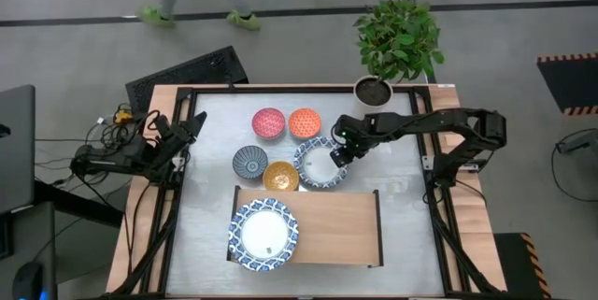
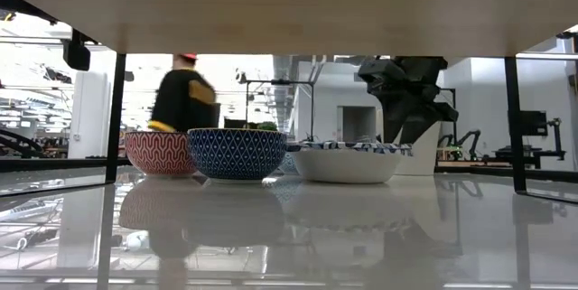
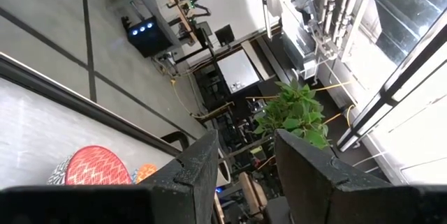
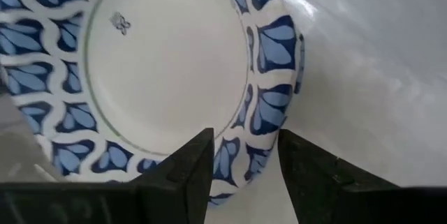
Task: Place and stack bowls onto a shelf
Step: Stack the white patterned bowl on top of the other white patterned bowls on the shelf
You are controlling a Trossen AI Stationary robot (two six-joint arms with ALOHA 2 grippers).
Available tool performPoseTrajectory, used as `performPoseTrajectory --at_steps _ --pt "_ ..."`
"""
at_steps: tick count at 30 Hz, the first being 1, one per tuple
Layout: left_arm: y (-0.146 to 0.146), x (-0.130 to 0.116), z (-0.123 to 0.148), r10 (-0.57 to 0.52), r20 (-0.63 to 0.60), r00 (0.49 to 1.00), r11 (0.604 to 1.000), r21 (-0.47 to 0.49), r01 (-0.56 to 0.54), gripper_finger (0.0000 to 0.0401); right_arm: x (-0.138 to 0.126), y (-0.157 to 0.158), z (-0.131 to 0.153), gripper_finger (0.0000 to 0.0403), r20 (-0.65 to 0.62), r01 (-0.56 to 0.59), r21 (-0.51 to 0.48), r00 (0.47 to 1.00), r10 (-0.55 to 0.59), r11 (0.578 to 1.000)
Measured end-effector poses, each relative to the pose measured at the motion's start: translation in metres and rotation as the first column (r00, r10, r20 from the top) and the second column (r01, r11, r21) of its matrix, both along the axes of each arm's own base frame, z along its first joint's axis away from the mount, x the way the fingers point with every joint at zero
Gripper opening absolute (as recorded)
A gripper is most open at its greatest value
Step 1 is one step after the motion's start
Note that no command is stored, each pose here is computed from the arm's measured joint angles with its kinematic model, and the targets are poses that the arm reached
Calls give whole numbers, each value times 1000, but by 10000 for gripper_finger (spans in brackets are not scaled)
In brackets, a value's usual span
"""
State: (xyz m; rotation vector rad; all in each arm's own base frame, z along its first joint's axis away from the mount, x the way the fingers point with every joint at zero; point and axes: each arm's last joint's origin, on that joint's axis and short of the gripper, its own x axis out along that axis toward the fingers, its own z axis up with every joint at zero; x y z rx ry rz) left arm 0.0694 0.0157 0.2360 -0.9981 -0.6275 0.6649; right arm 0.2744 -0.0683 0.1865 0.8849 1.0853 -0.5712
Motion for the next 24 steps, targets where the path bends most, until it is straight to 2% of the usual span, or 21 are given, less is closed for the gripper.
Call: performPoseTrajectory --at_steps 5,15,24 --pt "0 0 0 13 -6 1000 1000 1 -13 128 0 0 2 148 5 -5 -3 1000 5 1000" --pt "0 0 0 20 -8 1000 1000 1 -20 128 0 0 0 26 -5 -34 -8 999 34 999" --pt "0 0 0 20 -8 1000 1000 1 -20 128 -3 1 3 16 -9 -19 7 1000 19 1000"
